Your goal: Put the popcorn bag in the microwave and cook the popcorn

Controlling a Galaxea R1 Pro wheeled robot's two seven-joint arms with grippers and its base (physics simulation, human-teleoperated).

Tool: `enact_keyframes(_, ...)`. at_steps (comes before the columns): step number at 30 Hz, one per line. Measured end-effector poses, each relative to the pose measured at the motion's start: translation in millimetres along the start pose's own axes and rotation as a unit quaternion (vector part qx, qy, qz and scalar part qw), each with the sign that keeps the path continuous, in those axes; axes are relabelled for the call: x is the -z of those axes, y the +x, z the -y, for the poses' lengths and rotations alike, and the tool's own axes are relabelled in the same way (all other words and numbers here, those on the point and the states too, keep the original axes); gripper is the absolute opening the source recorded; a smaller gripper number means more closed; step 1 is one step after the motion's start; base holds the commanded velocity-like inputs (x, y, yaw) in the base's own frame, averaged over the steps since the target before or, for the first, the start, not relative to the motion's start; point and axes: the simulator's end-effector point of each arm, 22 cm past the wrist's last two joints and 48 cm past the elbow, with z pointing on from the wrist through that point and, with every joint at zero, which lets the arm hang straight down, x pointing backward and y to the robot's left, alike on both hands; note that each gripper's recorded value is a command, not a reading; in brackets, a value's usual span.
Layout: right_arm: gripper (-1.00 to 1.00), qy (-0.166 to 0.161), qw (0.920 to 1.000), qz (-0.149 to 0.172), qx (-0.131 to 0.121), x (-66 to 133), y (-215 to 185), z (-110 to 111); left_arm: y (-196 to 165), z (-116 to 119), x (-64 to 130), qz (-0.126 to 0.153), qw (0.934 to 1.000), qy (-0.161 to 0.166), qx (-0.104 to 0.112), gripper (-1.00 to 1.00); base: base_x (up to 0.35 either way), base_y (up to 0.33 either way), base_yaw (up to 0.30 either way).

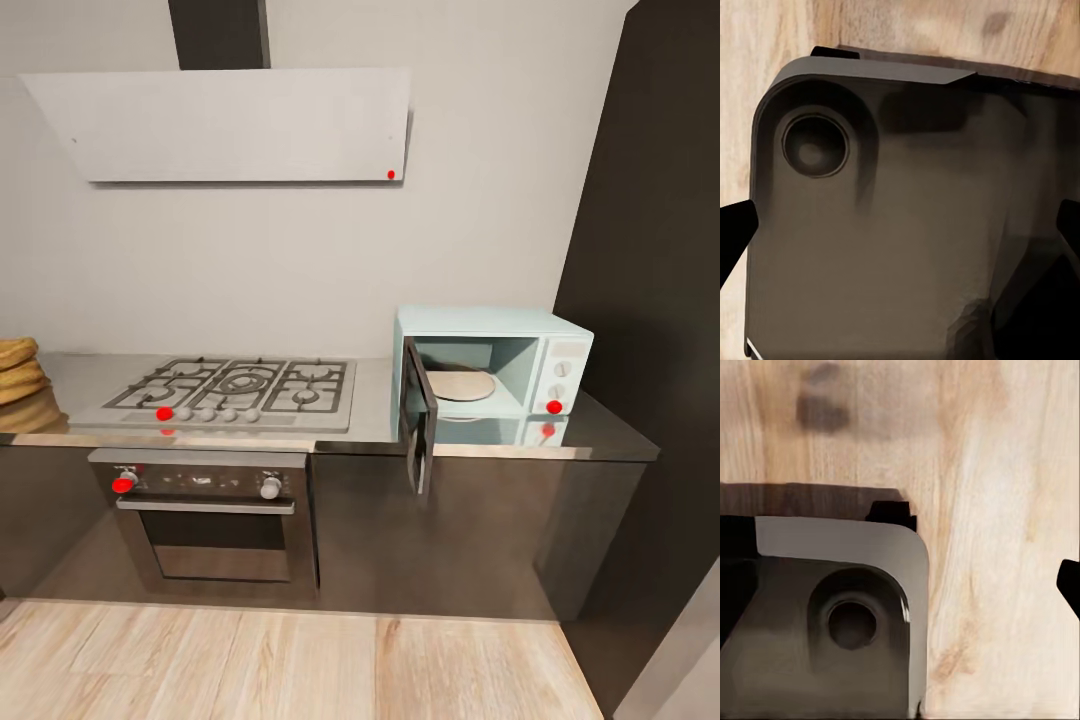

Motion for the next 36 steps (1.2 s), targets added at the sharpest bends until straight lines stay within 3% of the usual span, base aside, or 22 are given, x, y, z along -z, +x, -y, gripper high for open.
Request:
enact_keyframes(2, 1.00, -0.011, 0.9999, -0.007, -0.001, -2.4, 11, -20, 0, 0, 0.0, 0.000, 1.0000, 0.000, 0.000, 1.00, 0.000, 0.000, 0.000)
enact_keyframes(4, 1.00, -0.014, 0.9999, -0.007, -0.001, -3.0, 13, -25, 0, 0, 0.0, 0.000, 1.0000, -0.001, 0.000, 1.00, 0.000, 0.000, 0.000)
enact_keyframes(13, 1.00, -0.018, 0.9998, -0.008, 0.001, -3.7, 15, -32, 0, -1, 0.0, 0.000, 1.0000, -0.002, 0.001, 1.00, 0.000, 0.000, 0.015)
enact_keyframes(23, 1.00, -0.029, 0.9995, -0.008, 0.003, -5.4, 14, -51, -1, -1, 0.0, 0.001, 1.0000, -0.002, 0.000, 1.00, 0.000, 0.000, 0.249)
enact_keyframes(36, 1.00, -0.031, 0.9995, -0.008, 0.004, -5.6, 14, -53, -1, -1, 0.0, 0.001, 1.0000, -0.002, 0.000, 1.00, 0.000, 0.000, 0.269)
